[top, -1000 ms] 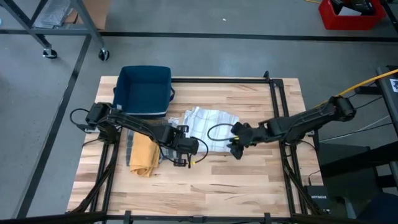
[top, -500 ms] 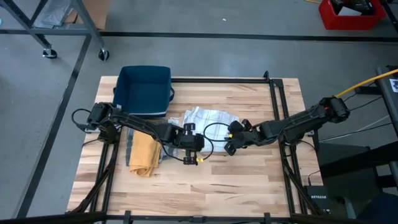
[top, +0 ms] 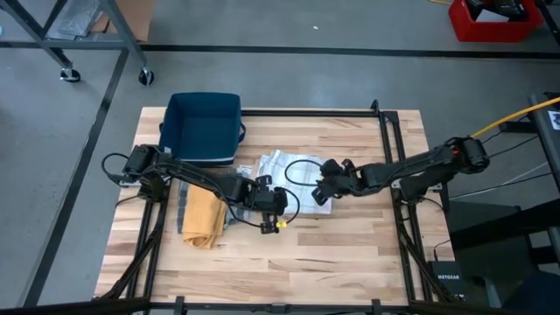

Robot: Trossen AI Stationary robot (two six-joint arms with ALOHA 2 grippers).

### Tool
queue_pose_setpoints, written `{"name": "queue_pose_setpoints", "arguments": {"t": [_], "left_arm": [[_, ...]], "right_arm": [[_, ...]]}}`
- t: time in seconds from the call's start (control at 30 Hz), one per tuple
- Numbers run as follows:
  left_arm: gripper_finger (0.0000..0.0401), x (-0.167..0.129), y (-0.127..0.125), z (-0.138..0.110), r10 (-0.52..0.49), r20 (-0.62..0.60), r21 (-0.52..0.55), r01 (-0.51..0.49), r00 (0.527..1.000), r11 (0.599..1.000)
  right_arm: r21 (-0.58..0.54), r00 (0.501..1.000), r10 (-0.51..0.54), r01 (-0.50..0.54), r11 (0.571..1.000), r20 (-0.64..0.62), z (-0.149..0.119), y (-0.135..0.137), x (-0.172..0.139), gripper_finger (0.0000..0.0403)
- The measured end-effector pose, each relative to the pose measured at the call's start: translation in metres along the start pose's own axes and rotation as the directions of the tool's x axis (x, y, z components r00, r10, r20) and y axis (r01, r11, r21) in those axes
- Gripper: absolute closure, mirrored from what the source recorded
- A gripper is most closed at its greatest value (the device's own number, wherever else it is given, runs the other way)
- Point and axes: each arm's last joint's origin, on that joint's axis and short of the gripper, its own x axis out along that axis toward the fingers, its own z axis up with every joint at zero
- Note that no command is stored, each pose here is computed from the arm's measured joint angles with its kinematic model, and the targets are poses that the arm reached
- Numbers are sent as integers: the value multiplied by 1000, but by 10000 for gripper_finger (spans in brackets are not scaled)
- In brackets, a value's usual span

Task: Fold towel
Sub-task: Stack the stacked towels on top of the white towel

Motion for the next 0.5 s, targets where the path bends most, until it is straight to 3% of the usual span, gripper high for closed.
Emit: {"name": "queue_pose_setpoints", "arguments": {"t": [0.33,0.5], "left_arm": [[397,2,6,-5,30,-57,181,-19,998,983],[397,3,18,-16,81,-191,178,-46,978,983]], "right_arm": [[17,997,43,-42,999,-62,1,-1,5,243],[28,986,117,-114,993,-115,0,2,5,243]]}}
